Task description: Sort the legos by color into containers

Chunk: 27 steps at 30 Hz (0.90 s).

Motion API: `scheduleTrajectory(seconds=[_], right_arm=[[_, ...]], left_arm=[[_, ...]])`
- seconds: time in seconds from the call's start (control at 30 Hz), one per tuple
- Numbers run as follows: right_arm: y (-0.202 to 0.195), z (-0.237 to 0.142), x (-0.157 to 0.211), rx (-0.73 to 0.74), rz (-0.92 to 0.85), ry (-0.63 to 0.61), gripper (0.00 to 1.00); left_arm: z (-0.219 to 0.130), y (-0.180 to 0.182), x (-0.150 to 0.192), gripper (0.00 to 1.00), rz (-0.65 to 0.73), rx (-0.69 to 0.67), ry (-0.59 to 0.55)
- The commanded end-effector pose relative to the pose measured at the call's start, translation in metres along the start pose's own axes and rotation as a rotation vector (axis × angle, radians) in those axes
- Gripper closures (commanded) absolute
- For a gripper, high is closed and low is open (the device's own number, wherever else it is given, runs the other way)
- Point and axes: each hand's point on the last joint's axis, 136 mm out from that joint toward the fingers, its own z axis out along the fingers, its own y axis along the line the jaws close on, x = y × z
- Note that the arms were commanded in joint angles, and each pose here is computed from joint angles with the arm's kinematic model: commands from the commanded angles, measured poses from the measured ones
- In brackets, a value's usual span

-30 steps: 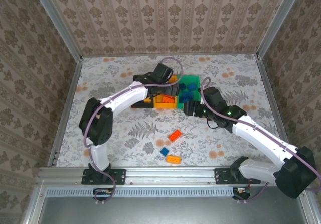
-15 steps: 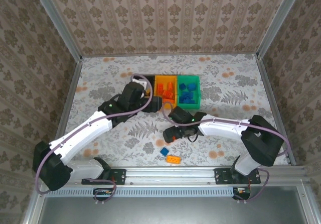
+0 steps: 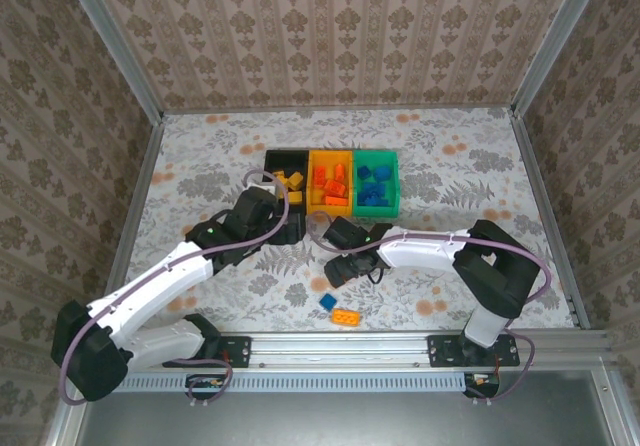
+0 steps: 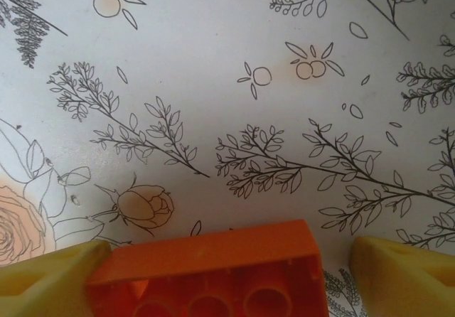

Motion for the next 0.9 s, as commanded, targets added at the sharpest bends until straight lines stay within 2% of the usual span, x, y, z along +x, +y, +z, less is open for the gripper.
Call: scheduleTrajectory(seconds=[0.0, 0.2, 0.37, 0.5, 0.63, 0.87], right_arm=[[0.0, 0.0, 0.003, 0.02, -0.024, 0.023, 0.19], [0.004, -0.018, -0.011, -0.008, -0.015, -0.043, 0.34], [0.004, -0.052, -0.036, -0.038, 0.017, -0.139, 0.37], [0.001, -0.09, -0.074, -0.073, 0.06, -0.258, 0.37], [-0.007, -0.113, -0.12, -0.087, 0.11, -0.352, 0.37], [-0.037, -0.1, -0.202, -0.042, 0.228, -0.422, 0.36]], left_arm=[[-0.005, 0.012, 0.003, 0.0, -0.026, -0.04, -0.006], [-0.009, 0.018, 0.007, 0.0, -0.032, -0.052, -0.013], [-0.006, 0.022, 0.014, 0.0, -0.036, -0.056, 0.001], [0.001, 0.027, 0.03, 0.0, -0.044, -0.058, 0.029], [0.006, 0.034, 0.049, 0.0, -0.06, -0.058, 0.057], [0.005, 0.042, 0.071, 0.0, -0.096, -0.044, 0.073]])
